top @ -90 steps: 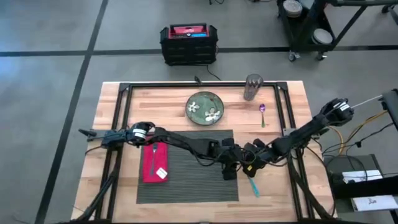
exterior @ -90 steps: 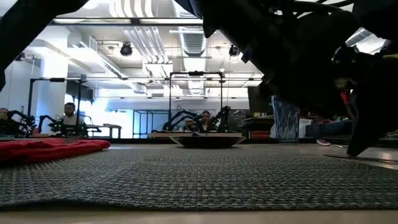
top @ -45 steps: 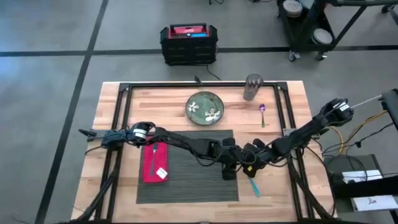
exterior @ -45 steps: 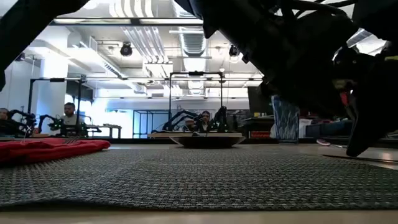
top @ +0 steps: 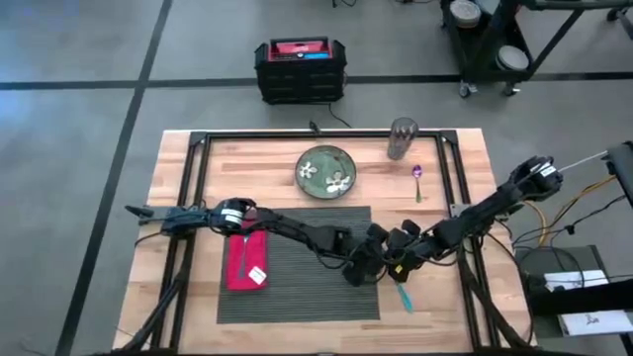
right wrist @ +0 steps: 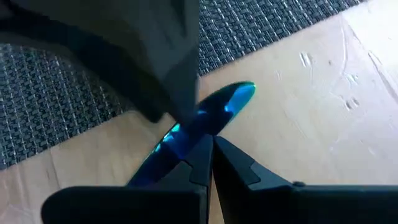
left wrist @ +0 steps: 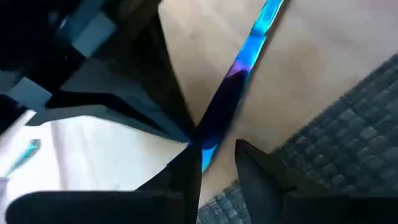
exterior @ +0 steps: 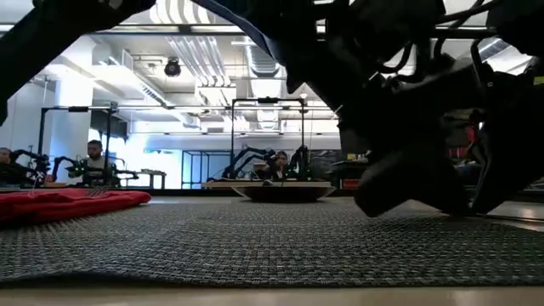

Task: Set table place
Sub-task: Put the blue table knife on the gray tablemat

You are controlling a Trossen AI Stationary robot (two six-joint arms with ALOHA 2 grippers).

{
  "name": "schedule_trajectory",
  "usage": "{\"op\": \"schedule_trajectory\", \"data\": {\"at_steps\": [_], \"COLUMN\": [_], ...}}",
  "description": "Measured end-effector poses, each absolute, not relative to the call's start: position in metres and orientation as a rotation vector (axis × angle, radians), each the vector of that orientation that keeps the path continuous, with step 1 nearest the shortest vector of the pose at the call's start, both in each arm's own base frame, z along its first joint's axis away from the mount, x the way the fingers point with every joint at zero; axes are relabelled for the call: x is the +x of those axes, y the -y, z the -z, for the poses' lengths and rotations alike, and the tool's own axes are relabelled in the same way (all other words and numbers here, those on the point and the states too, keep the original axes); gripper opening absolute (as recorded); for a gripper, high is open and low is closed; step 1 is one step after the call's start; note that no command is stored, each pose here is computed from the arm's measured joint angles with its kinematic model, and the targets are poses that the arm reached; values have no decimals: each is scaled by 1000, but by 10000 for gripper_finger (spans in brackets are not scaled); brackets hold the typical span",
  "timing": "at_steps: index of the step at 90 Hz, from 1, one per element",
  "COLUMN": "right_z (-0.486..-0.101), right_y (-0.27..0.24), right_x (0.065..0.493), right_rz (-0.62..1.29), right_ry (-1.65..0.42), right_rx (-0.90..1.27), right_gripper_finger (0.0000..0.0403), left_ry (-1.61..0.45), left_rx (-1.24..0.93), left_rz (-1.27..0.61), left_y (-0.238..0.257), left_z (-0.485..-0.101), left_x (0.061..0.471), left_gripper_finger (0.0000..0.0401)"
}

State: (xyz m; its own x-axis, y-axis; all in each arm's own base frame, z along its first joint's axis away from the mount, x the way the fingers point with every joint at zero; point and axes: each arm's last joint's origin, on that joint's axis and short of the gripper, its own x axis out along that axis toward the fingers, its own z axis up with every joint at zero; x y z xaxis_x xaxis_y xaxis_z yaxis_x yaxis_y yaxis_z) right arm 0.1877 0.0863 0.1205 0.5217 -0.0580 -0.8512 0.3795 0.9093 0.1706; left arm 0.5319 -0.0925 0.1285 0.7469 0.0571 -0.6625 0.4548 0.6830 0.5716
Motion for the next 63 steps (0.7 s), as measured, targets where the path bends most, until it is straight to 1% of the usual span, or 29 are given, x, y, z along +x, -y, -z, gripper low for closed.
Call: {"op": "schedule_trajectory", "data": {"at_steps": [14, 34, 63], "right_z": [-120, -120, -116], "right_y": [-86, -87, -87], "right_x": [188, 188, 187], "right_rz": [269, 271, 251], "right_ry": [-991, -992, -948], "right_rx": [369, 402, 469], "right_gripper_finger": [0, 0, 0], "left_ry": [-713, -716, -693], "left_rx": [840, 908, 920], "left_rz": [253, 317, 351], "left_y": [87, 84, 81], "left_z": [-128, -122, -112], "left_x": [532, 532, 533], "left_gripper_finger": [76, 76, 76]}}
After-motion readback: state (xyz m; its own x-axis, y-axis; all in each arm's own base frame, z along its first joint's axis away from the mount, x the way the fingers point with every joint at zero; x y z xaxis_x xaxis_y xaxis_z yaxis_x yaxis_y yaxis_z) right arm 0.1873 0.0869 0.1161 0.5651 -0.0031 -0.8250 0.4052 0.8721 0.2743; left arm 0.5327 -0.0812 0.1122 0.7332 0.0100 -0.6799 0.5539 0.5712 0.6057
